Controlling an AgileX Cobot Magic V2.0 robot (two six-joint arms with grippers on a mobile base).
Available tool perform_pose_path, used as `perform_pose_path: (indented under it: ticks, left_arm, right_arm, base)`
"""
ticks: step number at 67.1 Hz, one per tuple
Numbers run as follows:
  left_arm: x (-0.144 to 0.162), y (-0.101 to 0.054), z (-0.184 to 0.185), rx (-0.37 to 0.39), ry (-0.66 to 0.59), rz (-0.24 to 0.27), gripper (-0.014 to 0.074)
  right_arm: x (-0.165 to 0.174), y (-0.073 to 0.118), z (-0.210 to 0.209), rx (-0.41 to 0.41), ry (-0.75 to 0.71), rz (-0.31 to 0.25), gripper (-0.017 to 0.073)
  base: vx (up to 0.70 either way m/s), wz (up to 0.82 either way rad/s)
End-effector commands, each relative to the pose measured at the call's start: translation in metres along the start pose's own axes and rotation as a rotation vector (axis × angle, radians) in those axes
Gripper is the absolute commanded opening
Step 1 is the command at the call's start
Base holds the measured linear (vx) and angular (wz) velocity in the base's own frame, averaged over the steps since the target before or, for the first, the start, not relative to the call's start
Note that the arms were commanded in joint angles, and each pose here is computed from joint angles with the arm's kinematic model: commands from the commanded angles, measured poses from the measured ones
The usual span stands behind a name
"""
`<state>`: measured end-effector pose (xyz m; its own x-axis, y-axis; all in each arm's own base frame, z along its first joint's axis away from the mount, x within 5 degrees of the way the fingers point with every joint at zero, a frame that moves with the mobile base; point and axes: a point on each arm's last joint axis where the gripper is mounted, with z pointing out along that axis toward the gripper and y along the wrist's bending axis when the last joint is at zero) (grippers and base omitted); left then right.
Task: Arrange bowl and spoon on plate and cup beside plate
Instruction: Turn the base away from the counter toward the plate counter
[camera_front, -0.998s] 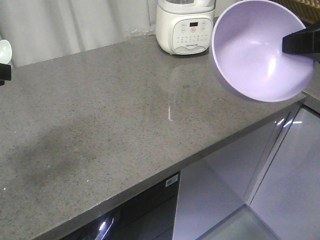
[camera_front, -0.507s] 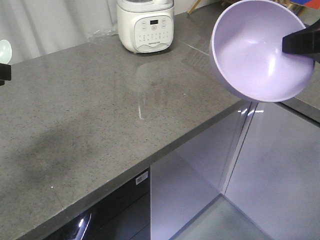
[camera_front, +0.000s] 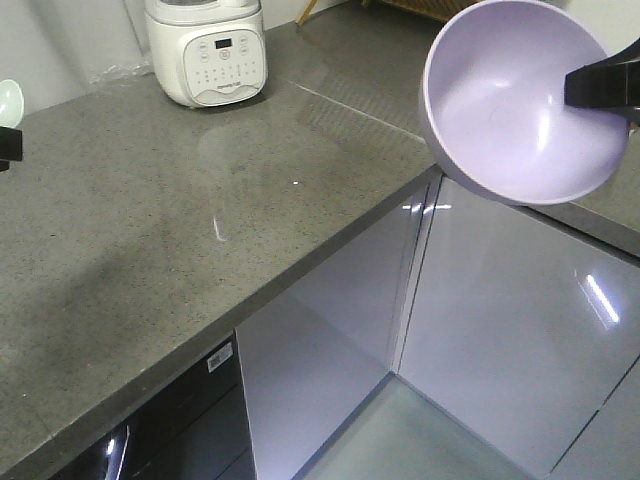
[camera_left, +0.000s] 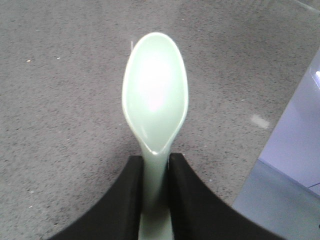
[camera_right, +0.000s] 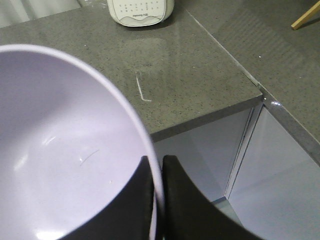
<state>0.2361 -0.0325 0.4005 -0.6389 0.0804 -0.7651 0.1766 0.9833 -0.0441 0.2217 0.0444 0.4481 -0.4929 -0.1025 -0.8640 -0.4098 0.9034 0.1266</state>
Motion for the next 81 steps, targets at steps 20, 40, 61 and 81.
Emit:
perform_pose_path:
  ticks: [20,40,61,81]
  left_arm:
    - [-0.0106,-0.0022,-0.0117,0.008,-0.098,-0.014,-0.0007]
    - [-0.0106,-0.0022,-0.0117,0.008,-0.098,-0.014,-0.0006]
    - [-0.0106,-0.0022,-0.0117,0.008,-0.098,-0.014,-0.0006]
    - [-0.0106,-0.0022,-0.0117,0.008,-0.098,-0.014,-0.0006]
  right_arm:
    - [-0.0135,0.0032,-0.0142,0.014,-0.112,-0.007,-0.0004]
    - [-0.0135,0.0032,-0.0142,0.014,-0.112,-0.007,-0.0004]
    - [-0.0135,0.0032,-0.0142,0.014,-0.112,-0.007,-0.0004]
    - [-0.0134,0.0032,-0.0142,0.014,-0.111,-0.007,-0.0004]
  base:
    - [-0.01,-0.21]
    - [-0.01,-0.21]
    - [-0.01,-0.2]
    - [-0.01,-0.19]
